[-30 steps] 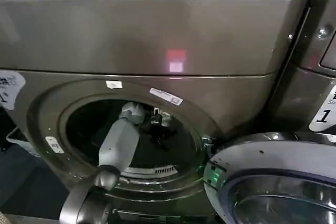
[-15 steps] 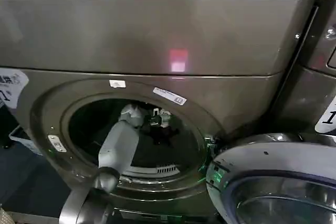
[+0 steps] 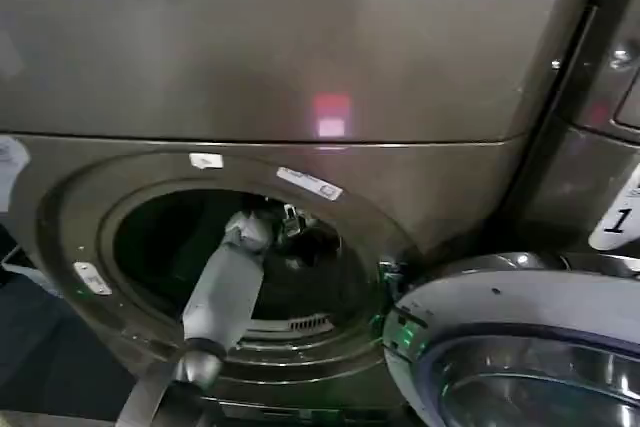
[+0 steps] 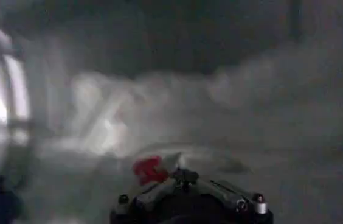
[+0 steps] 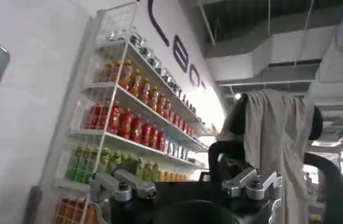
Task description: Grasp the clothes from the dryer.
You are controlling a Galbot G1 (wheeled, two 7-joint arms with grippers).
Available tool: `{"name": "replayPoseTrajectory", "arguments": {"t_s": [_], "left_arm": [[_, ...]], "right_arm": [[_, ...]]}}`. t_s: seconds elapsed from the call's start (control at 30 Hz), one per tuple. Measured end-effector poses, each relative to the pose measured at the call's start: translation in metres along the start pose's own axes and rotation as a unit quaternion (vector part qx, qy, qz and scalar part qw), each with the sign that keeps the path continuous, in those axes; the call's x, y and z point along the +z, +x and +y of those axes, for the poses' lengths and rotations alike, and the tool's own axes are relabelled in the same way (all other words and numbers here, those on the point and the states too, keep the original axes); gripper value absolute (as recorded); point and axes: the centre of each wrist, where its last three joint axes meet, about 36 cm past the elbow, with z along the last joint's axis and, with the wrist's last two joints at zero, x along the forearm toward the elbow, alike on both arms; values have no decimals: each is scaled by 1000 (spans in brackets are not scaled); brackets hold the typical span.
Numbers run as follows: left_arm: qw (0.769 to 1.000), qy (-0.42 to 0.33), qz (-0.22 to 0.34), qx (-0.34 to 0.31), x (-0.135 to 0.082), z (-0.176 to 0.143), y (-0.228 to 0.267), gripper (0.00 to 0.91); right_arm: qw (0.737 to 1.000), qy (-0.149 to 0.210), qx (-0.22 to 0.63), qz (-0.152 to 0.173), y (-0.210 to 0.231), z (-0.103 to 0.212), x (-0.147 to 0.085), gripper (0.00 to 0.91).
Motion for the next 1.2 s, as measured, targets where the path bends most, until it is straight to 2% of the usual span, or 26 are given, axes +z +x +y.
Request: {"name": "replayPoseTrajectory", "arguments": {"t_s": [0.13,0.27,0.43,0.6,0.83,1.2], "left_arm": [[995,33,-35,-89,-11,-7,7,0],[980,67,-66,-178,-27,-12,15,0],[944,128,-92,-290,-44,-14,29,0],[901,197,-106,-371,-49,-17,40,0],[861,261,-113,-421,-55,-19,48,0],[840,294,-114,-442,-58,-20,54,0]], "right_arm": [[1000,-6,-2,1,1,2,4,907],[1000,-8,-2,0,2,3,5,907],[1000,-10,-4,-4,4,5,7,907],[1000,-12,-4,-6,5,6,9,907],[1000,-14,-3,-9,5,5,7,907],[1000,-19,8,-4,5,3,3,907]]}}
